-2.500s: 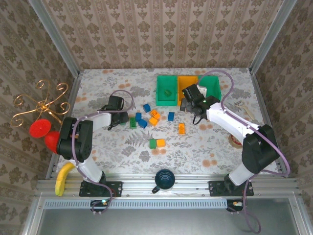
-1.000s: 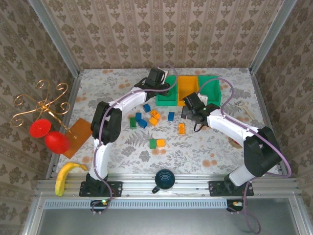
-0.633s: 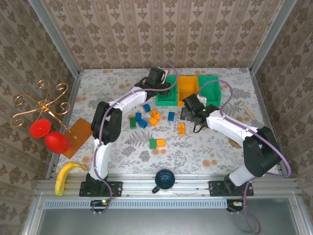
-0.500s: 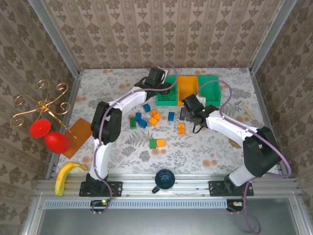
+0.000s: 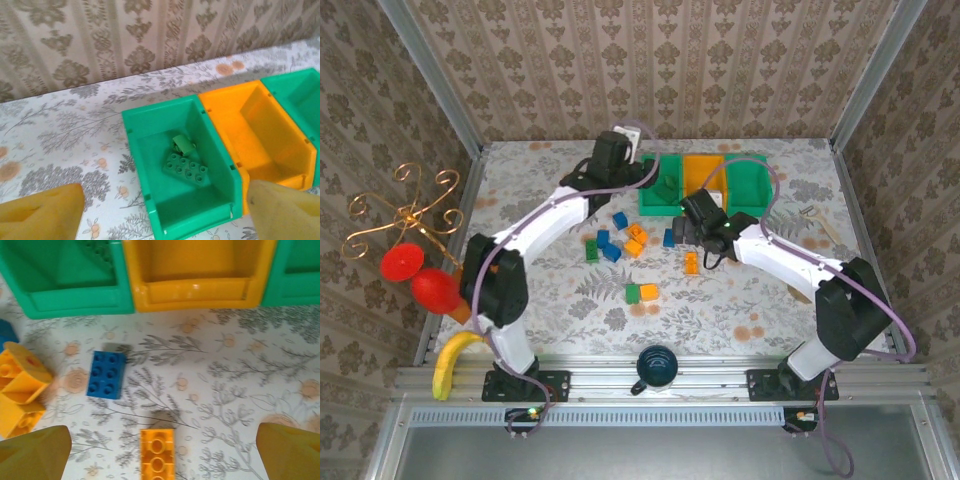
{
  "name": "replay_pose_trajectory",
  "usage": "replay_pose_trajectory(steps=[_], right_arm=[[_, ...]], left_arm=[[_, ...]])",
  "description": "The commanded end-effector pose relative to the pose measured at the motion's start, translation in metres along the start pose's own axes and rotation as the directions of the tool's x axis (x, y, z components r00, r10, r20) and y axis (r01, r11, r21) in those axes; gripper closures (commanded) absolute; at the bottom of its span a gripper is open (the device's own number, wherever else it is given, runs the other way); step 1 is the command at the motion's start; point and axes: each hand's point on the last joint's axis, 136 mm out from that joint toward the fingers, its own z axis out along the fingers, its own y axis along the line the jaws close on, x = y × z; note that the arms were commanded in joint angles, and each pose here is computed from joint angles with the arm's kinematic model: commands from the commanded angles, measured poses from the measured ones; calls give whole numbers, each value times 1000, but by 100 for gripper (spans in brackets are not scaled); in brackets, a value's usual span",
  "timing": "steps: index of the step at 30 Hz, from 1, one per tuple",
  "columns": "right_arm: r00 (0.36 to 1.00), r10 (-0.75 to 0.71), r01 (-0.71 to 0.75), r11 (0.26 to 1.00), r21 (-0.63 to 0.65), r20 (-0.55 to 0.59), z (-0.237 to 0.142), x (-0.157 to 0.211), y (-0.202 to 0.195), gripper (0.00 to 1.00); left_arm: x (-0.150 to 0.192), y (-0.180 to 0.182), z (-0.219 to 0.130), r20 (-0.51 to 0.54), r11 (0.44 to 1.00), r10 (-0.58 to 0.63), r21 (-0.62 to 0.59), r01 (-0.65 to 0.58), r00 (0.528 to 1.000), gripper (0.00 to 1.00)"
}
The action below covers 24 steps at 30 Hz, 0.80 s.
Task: Sort the legos into containers by color
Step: Pick up the lego from the center of the table.
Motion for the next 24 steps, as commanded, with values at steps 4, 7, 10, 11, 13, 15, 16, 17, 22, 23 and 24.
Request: replay_pose_trajectory(steps=[4,7,10,11,13,15,16,17,22,23,24], right_arm=[[993,-115,113,987,-111,-10,8,-7,50,9],[987,-160,155,977,-147,-24,13,-6,68,10],[980,-196,186,968,-169,-43,21,-3,82,11],[977,-208,197,965,-175,-49,24,-2,85,12],[970,-235,219,958,-185,-65,29,1,93,15],[961,-264,245,950,-195,-79,35,4,100,17],[957,-278,257,946,-198,-86,37,5,103,19],[952,-293,271,941,-204,-90,40,6,107,20],[929,-356,326,917,-229,-103,50,8,122,25],[925,-364,333,914,-231,-107,53,8,124,26],[921,-374,341,910,-235,-111,55,8,126,27]], left_arm=[[25,69,-43,45,979,-133,-149,139,990,0],[46,101,-64,54,956,-194,-212,201,979,0],[66,124,-83,59,934,-231,-266,238,971,0],[73,129,-89,58,928,-238,-281,245,969,0],[86,136,-98,53,917,-251,-305,255,967,0],[97,141,-105,48,911,-260,-318,262,964,0],[102,142,-108,44,909,-263,-323,263,964,0],[106,144,-110,42,907,-267,-327,265,963,0],[128,149,-116,28,897,-281,-347,273,959,0],[132,150,-116,22,895,-286,-350,275,958,0],[135,151,-116,17,893,-292,-352,279,956,0]])
